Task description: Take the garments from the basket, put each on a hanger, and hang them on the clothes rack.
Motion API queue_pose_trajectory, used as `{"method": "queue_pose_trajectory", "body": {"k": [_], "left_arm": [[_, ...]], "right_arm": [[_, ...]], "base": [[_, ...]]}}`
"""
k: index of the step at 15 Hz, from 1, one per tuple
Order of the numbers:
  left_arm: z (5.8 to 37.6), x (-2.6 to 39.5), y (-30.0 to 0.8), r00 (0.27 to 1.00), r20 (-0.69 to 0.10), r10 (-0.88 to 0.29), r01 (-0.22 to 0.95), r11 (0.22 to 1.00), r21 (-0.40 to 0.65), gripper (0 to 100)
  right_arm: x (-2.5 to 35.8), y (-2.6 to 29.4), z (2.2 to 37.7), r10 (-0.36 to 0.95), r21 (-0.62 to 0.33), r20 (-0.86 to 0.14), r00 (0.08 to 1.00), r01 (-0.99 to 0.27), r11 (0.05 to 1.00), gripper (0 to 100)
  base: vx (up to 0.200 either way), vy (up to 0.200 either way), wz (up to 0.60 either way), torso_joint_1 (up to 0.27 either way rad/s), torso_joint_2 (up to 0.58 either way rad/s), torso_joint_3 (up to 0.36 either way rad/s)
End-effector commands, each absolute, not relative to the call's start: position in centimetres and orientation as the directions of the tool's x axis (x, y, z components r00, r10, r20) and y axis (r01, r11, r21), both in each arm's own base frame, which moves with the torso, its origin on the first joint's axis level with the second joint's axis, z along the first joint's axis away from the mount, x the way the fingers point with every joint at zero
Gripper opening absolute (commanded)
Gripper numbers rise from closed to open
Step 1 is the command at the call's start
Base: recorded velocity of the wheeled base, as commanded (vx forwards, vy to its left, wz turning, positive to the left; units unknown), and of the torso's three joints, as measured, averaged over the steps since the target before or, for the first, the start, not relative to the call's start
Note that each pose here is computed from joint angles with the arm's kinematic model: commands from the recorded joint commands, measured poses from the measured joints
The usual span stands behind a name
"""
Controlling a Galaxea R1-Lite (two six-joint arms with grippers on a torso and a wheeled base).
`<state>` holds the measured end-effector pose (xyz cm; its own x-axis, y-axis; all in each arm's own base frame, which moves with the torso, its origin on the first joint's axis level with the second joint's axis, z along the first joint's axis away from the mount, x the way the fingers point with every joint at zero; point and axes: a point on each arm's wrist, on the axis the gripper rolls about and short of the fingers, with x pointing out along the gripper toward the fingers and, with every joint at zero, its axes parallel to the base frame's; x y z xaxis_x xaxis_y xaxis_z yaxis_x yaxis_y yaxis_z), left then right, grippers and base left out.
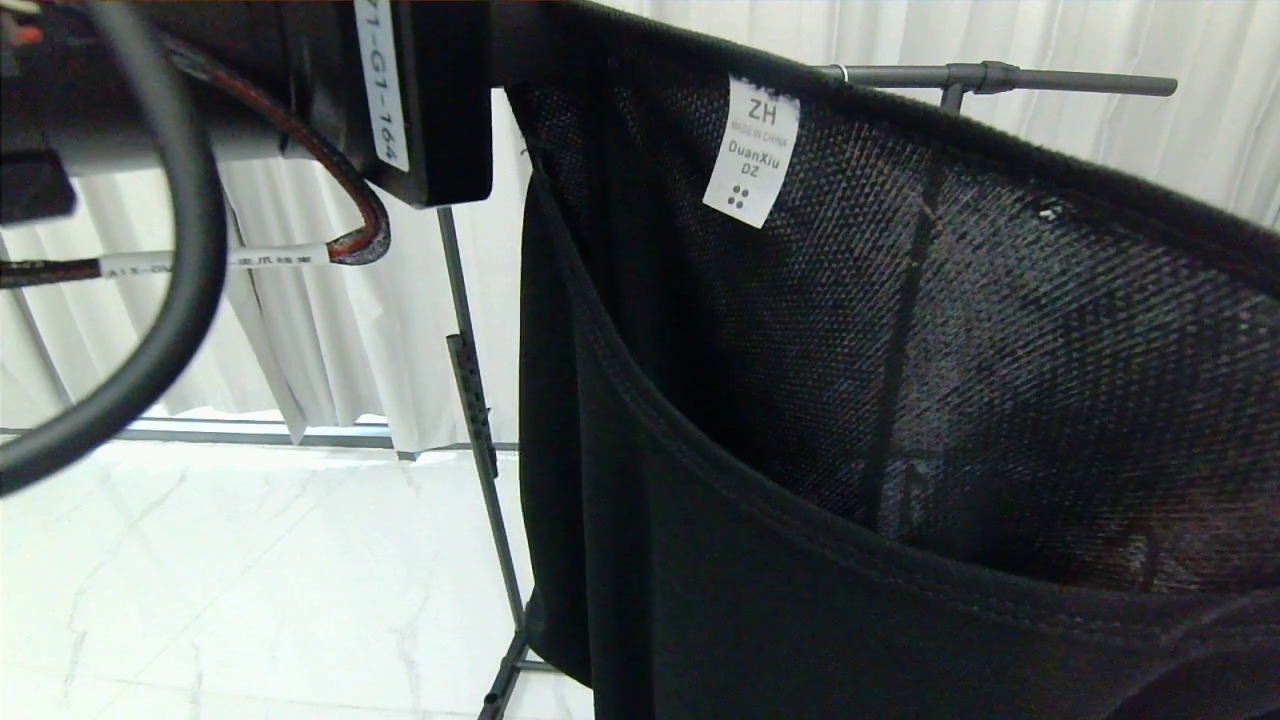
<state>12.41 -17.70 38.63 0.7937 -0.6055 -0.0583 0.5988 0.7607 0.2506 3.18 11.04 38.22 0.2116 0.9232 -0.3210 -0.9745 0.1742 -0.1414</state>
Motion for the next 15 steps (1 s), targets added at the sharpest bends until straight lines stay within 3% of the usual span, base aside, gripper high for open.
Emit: {"method": "queue_pose_trajectory", "body": {"k": [1,4,6,10,13,15], "left_arm": [[38.5,12.4,-17.6,0.796,-0.065,-0.601,0.596,0.762,0.253,0],[38.2,10.8,-15.4,0.788,-0.161,-0.594,0.614,0.740,0.275,0],[38.0,9.4,-13.8,0.770,-0.219,-0.599,0.638,0.728,0.250,0],[38.2,5.9,-11.9,0.659,-0.320,-0.681,0.736,0.672,0.084,0],[39.5,3.5,-11.7,0.533,-0.305,-0.790,0.818,0.573,-0.055,0],[40.2,2.1,-11.6,0.443,-0.285,-0.850,0.865,0.489,-0.113,0]], "right_arm": [[3.3,11.0,38.1,0.918,-0.144,-0.325,0.227,-0.971,0.189,0],[4.3,10.9,37.8,0.846,-0.193,-0.337,0.412,-0.910,0.367,0],[5.0,11.3,38.0,0.818,-0.207,-0.309,0.485,-0.874,0.440,0],[6.7,14.4,38.3,0.841,-0.189,-0.127,0.525,-0.846,0.499,0],[8.2,17.9,38.3,0.854,-0.167,0.044,0.519,-0.839,0.518,0],[9.0,19.6,38.5,0.851,-0.160,0.084,0.518,-0.836,0.524,0]], "base": [[0.000,0.000,0.00,0.000,0.00,0.000],[0.000,0.000,0.00,0.000,0.00,0.000],[0.000,0.000,0.00,0.000,0.00,0.000],[0.000,0.000,0.00,0.000,0.00,0.000],[0.000,0.000,0.00,0.000,0.00,0.000],[0.000,0.000,0.00,0.000,0.00,0.000]]}}
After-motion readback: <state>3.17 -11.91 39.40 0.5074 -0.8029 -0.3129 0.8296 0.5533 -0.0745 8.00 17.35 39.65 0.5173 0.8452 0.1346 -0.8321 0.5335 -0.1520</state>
